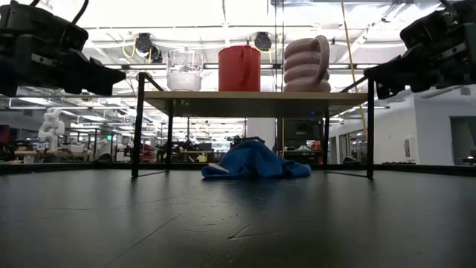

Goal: Stack small to large cups/mugs on shelf
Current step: Return to Home Position

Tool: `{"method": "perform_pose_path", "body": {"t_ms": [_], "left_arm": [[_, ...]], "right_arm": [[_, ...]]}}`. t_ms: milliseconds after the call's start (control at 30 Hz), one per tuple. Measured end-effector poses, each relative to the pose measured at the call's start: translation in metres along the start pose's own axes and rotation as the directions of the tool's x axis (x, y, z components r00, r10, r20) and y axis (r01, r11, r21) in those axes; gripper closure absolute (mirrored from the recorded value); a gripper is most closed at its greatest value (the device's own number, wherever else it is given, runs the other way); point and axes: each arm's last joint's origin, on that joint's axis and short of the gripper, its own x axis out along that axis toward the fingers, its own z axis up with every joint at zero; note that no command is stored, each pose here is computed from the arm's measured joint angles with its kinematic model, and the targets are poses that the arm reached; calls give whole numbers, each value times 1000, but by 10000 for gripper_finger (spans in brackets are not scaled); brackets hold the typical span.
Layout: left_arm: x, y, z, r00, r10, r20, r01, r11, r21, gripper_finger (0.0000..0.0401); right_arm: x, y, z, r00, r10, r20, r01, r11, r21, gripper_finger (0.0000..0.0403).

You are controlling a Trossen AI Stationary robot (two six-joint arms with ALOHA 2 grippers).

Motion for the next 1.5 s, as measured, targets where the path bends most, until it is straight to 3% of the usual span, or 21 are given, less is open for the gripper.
{"method": "perform_pose_path", "body": {"t_ms": [233, 367, 633, 1233, 1500], "left_arm": [[1, -6, 3, 991, -125, 39, 124, 992, 33, 370], [2, -8, 4, 989, -142, 47, 139, 988, 62, 370], [2, -8, 3, 989, -143, 38, 141, 988, 57, 370], [2, -8, 3, 990, -133, 37, 133, 991, 6, 370], [2, -6, 3, 997, -69, 25, 69, 998, 4, 370]], "right_arm": [[0, 0, 4, 999, 0, 40, 0, 1000, -3, 403], [0, 0, 4, 999, 16, 40, -16, 1000, 7, 403], [0, 3, 3, 994, 106, 34, -107, 994, 31, 403], [0, 3, 3, 994, 107, 30, -107, 994, 17, 403], [0, 3, 3, 994, 106, 30, -108, 991, 73, 403]]}}
